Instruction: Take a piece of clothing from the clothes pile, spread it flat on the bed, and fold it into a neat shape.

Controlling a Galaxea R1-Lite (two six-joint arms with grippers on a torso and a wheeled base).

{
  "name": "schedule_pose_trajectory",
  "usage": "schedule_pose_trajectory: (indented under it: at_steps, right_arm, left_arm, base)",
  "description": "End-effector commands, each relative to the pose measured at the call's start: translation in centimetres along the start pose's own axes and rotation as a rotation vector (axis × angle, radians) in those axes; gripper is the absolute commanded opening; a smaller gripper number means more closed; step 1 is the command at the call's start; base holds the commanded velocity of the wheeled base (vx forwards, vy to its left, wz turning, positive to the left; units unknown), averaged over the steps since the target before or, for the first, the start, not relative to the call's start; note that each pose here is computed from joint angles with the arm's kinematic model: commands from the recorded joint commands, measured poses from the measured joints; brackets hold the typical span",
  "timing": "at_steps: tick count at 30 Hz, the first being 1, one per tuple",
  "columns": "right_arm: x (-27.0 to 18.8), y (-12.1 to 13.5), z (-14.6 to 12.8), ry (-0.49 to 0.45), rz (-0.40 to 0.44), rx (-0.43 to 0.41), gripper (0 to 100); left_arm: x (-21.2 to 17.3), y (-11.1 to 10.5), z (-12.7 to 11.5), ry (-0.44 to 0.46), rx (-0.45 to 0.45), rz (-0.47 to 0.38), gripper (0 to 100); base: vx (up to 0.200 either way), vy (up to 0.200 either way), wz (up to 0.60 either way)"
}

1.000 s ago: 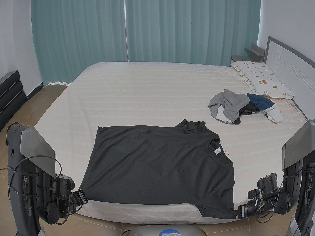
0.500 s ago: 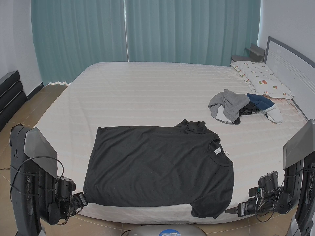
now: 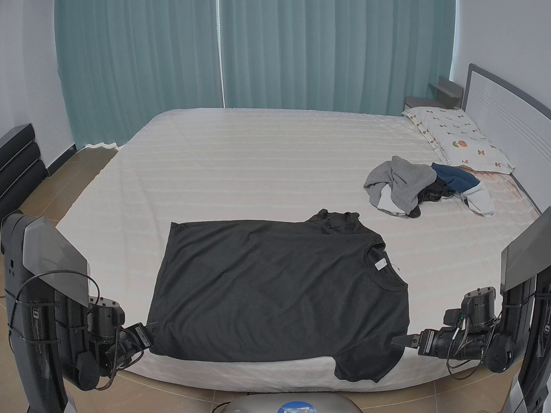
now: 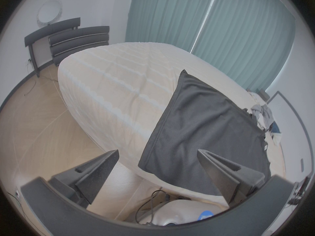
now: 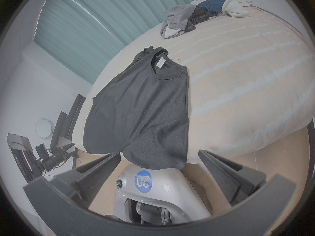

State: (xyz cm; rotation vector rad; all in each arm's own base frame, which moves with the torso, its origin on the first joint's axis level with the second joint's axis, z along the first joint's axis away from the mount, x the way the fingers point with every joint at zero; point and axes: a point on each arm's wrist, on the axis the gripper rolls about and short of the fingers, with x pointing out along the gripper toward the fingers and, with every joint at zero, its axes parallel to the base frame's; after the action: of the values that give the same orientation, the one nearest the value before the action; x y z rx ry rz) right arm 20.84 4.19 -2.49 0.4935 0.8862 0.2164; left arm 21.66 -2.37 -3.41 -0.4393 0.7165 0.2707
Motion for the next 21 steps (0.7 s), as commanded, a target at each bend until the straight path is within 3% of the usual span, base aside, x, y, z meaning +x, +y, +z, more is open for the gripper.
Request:
schedule_pose_trajectory:
  at_steps: [1, 6, 12, 18, 21]
  right_arm:
    - [-0.4, 0.1, -0.1, -0.007, 0.005, 0.010, 100]
    - [-0.2, 0.4, 0.6, -0.078, 0.044, 0.055, 100]
    - [-0.3, 0.5, 0.7, -0.080, 0.048, 0.071, 100]
    - [-0.2, 0.5, 0.6, -0.076, 0.049, 0.073, 100]
    - [-0.2, 0.5, 0.6, -0.075, 0.050, 0.072, 100]
  left_arm:
    - [-0.5, -0.5, 1.0, -0.052, -0.060, -0.045, 100]
    - [-0.1, -0.6, 1.1, -0.057, -0.080, -0.047, 100]
    - [0.0, -0.7, 1.0, -0.057, -0.082, -0.048, 100]
    - [0.4, -0.8, 1.1, -0.060, -0.093, -0.051, 100]
    - [0.7, -1.2, 1.3, -0.076, -0.148, -0.069, 100]
  base:
    - [0.000, 0.200, 0.00]
    - [0.000, 0.200, 0.00]
    - [0.000, 0.200, 0.00]
    - [0.000, 0.000, 0.00]
    - [0.000, 0.000, 0.00]
